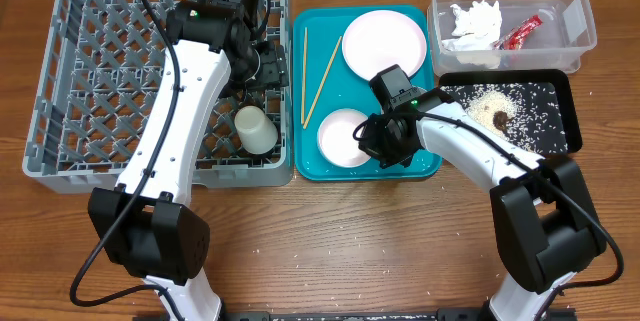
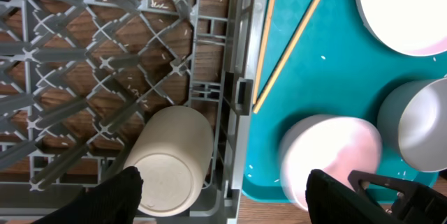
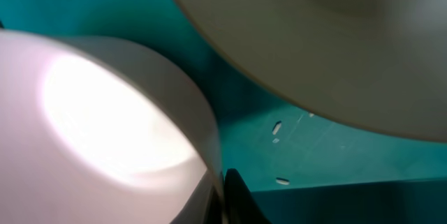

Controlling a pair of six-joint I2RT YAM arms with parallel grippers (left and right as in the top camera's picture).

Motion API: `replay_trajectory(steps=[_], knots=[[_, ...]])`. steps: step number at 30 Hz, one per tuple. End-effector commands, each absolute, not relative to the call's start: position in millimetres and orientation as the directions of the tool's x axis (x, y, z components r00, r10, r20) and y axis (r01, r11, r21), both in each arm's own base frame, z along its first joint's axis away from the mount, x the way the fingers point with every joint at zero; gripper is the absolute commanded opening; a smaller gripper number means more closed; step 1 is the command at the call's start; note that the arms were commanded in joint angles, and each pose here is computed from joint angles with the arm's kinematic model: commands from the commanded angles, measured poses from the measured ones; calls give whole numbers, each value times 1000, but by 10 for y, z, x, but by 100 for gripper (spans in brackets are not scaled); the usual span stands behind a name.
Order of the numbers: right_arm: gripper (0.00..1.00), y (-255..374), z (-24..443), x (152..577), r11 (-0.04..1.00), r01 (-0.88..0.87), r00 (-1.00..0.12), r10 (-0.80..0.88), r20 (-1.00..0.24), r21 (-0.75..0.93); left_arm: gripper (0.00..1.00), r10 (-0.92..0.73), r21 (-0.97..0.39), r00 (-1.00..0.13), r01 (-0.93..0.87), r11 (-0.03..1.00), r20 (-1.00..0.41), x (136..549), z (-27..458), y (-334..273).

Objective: Sort waste into correct bins and load items into the dishwasher

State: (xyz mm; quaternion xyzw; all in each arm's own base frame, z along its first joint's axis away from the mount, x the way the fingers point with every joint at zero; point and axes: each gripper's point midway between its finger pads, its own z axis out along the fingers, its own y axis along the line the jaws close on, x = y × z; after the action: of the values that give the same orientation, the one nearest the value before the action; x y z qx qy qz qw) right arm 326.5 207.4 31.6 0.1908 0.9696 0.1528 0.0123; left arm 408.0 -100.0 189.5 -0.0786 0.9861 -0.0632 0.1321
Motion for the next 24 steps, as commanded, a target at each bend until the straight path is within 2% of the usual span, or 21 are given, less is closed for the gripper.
replay_trajectory(steps=[1,6,10,19,20,21,24], knots=[[4,2085,310,3253,882,365,-928,372,34,299,77,-160,-188,-945,-108,976,-285,4060,2073,-1082],[4,2174,409,3264,883,291,-955,293,52,369,81,-158,-217,-949,-99,971,-274,4048,2078,-1135],[4,2140,475,3306,873,296,-952,303,44,387,86,-156,-264,-953,-85,961,-261,4040,2094,-1214],[5,2063,455,3415,885,300,-945,328,-18,356,87,-151,-304,-955,-69,950,-254,4035,2114,-1298],[10,2063,455,3416,885,300,-945,328,-19,356,88,-150,-305,-955,-68,950,-254,4036,2115,-1300],[20,2063,456,3416,885,300,-945,328,-18,357,88,-149,-306,-955,-66,950,-255,4038,2117,-1307],[30,2112,482,3397,876,292,-949,314,5,385,86,-116,-306,-954,-28,952,-275,4050,2128,-1391]])
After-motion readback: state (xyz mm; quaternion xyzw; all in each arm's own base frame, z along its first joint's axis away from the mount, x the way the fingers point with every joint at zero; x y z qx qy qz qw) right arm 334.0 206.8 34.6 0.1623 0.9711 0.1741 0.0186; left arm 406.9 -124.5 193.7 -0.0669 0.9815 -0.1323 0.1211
